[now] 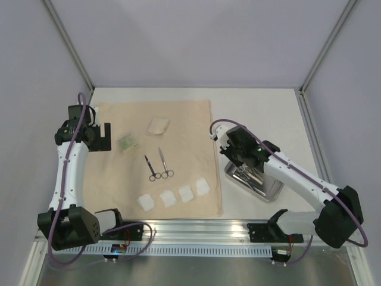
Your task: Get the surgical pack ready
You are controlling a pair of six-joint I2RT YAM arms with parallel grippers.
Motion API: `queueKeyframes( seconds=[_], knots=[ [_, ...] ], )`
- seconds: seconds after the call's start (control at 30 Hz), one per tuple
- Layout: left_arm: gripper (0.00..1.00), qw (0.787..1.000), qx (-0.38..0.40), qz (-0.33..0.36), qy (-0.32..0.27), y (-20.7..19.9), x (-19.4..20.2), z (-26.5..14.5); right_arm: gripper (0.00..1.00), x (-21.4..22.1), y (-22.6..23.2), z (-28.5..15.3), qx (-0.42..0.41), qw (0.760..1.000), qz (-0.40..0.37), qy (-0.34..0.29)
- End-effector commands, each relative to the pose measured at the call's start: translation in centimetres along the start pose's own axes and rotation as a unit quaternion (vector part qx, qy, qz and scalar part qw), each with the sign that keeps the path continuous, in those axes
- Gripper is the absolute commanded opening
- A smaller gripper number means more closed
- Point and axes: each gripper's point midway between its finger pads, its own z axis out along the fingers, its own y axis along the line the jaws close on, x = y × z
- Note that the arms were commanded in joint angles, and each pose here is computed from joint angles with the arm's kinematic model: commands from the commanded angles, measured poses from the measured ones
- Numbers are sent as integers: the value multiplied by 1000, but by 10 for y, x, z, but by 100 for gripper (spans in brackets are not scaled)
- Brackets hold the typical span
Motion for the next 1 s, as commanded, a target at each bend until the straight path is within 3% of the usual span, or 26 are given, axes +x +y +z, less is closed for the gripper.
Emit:
queueKeyframes(
  seconds=[0.0,0.27,0.8,0.87,0.97],
  knots=[
    [100,1000,17,2,-15,-3,-15,-7,1,35,-16,-10,14,999,-35,28],
    [100,998,55,6,-9,-15,-21,-5,1,111,-19,-3,30,989,-69,129],
    [100,998,62,7,-11,-17,-18,-9,1,129,-12,22,7,981,-76,176],
    [100,998,62,8,-11,-18,-16,-9,3,127,-15,21,15,982,-73,175],
    [100,998,59,9,-10,-17,-15,-8,16,121,-18,18,25,984,-63,162]
  ],
)
